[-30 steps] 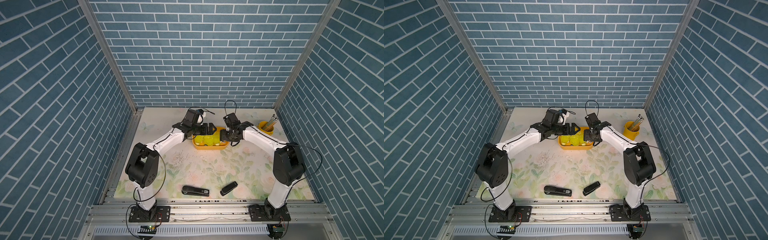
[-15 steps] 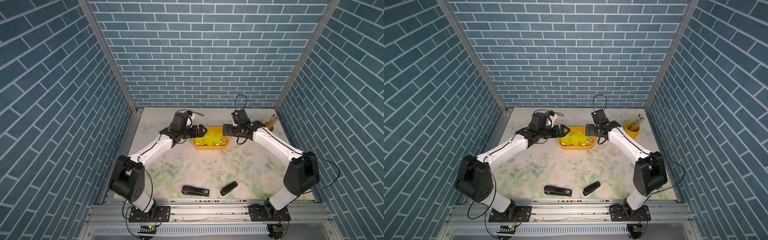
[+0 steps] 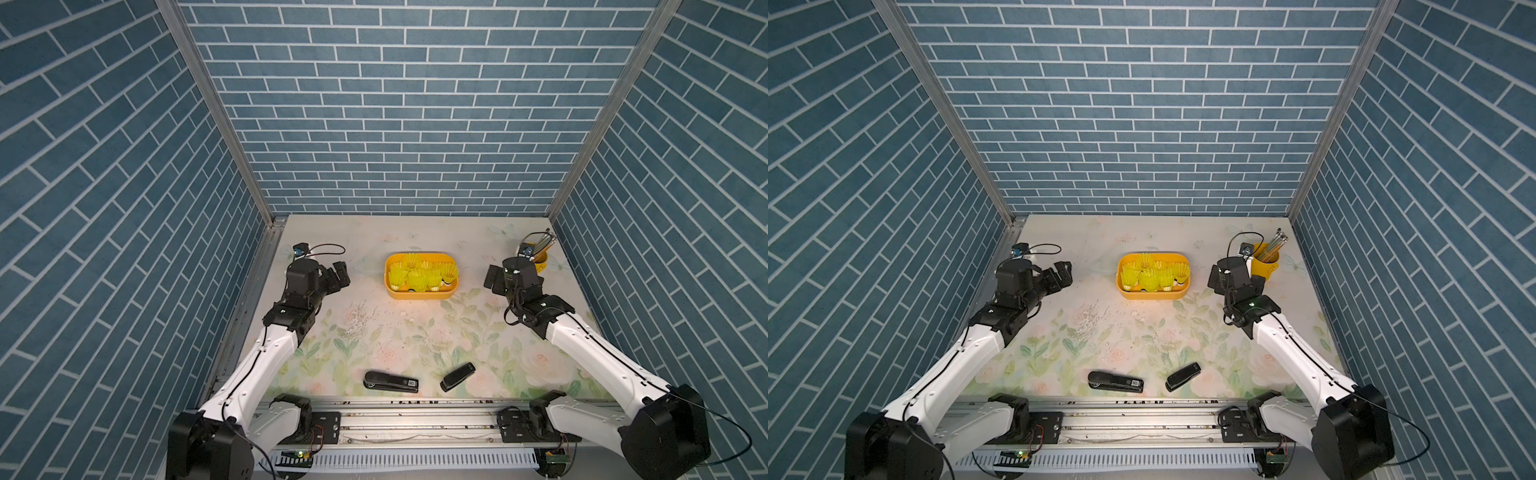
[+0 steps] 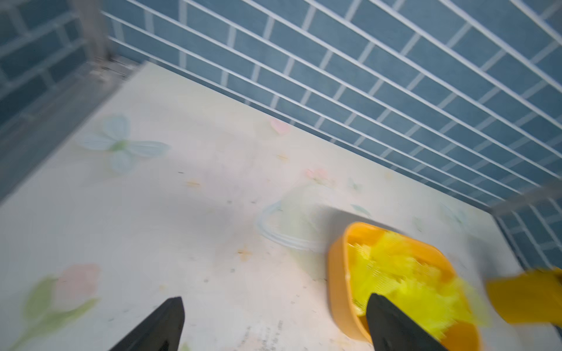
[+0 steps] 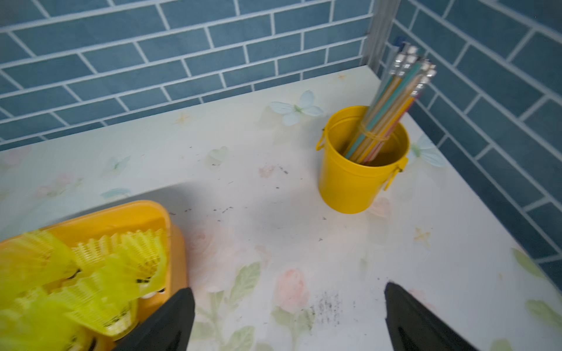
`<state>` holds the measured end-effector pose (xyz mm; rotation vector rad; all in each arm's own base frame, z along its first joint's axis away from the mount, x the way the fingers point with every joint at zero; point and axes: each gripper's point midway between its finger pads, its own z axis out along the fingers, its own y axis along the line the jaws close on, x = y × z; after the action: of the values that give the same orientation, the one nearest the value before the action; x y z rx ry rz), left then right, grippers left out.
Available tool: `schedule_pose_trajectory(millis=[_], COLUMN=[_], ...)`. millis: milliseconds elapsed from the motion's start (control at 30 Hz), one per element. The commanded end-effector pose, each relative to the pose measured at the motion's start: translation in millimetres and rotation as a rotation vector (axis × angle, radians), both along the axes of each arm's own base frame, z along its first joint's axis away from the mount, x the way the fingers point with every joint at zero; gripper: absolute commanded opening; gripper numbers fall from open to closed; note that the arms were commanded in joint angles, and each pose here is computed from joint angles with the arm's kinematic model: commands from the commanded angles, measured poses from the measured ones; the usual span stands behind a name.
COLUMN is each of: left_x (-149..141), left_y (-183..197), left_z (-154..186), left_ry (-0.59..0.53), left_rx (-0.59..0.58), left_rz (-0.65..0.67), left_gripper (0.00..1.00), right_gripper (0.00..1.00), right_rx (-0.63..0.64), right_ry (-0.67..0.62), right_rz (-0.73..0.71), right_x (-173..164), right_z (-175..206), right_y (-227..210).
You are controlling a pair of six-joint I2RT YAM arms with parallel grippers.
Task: Put the shuttlecocks into the storage box
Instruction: Reset both arms
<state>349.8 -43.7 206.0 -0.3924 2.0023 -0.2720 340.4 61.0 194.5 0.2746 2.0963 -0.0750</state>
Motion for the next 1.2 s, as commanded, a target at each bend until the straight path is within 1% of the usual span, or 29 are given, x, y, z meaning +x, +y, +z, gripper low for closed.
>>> schedule_pose_trajectory(millis=[0,67,100,167,233,300,433,500,600,733,867,900,967,1067,1167], left_x=[-22,-30,-33,-31,-22,-12,4,13,28,30,26,28,27,25,17], left_y=[71,80,84,87,83,74,64,62,57,62,65,65,63,67,70], left_z=[7,10,4,-11,-24,-33,-46,-57,-65,-61,-78,-77,-72,-69,-63], left_ry=[-0.103,-0.163,-0.157,-0.109,-0.057,-0.028,-0.055,-0.031,-0.022,-0.110,-0.145,-0.147,-0.184,-0.196,-0.234], left_rx=[0.130,0.172,0.205,0.300,0.336,0.344,0.295,0.311,0.355,0.405,0.409,0.413,0.409,0.433,0.439], left_rz=[0.371,0.408,0.421,0.407,0.353,0.286,0.208,0.189,0.142,0.166,0.180,0.181,0.173,0.193,0.215], left_gripper=[1.00,1.00,1.00,0.99,1.00,1.00,0.99,0.99,0.99,1.00,0.99,1.00,0.99,1.00,1.00], right_gripper=[1.00,1.00,1.00,1.00,1.00,1.00,1.00,1.00,1.00,1.00,1.00,1.00,1.00,1.00,1.00], right_rx=[-0.023,-0.011,-0.002,-0.018,-0.029,-0.050,-0.090,-0.101,-0.122,-0.177,-0.190,-0.192,-0.206,-0.231,-0.220], right_ry=[-0.123,-0.118,-0.112,-0.108,-0.111,-0.120,-0.172,-0.205,-0.207,-0.277,-0.337,-0.348,-0.369,-0.421,-0.471], right_rz=[-0.113,-0.135,-0.138,-0.118,-0.130,-0.109,-0.053,-0.040,-0.010,0.020,0.029,0.041,0.043,0.075,0.068], right_x=[1,-1,-1,2,2,4,9,11,18,28,27,26,22,19,13], right_z=[13,3,-2,-13,-21,-27,-38,-42,-45,-34,-40,-43,-49,-45,-47], right_y=[-33,-46,-50,-56,-63,-65,-61,-60,-57,-56,-61,-62,-66,-65,-70])
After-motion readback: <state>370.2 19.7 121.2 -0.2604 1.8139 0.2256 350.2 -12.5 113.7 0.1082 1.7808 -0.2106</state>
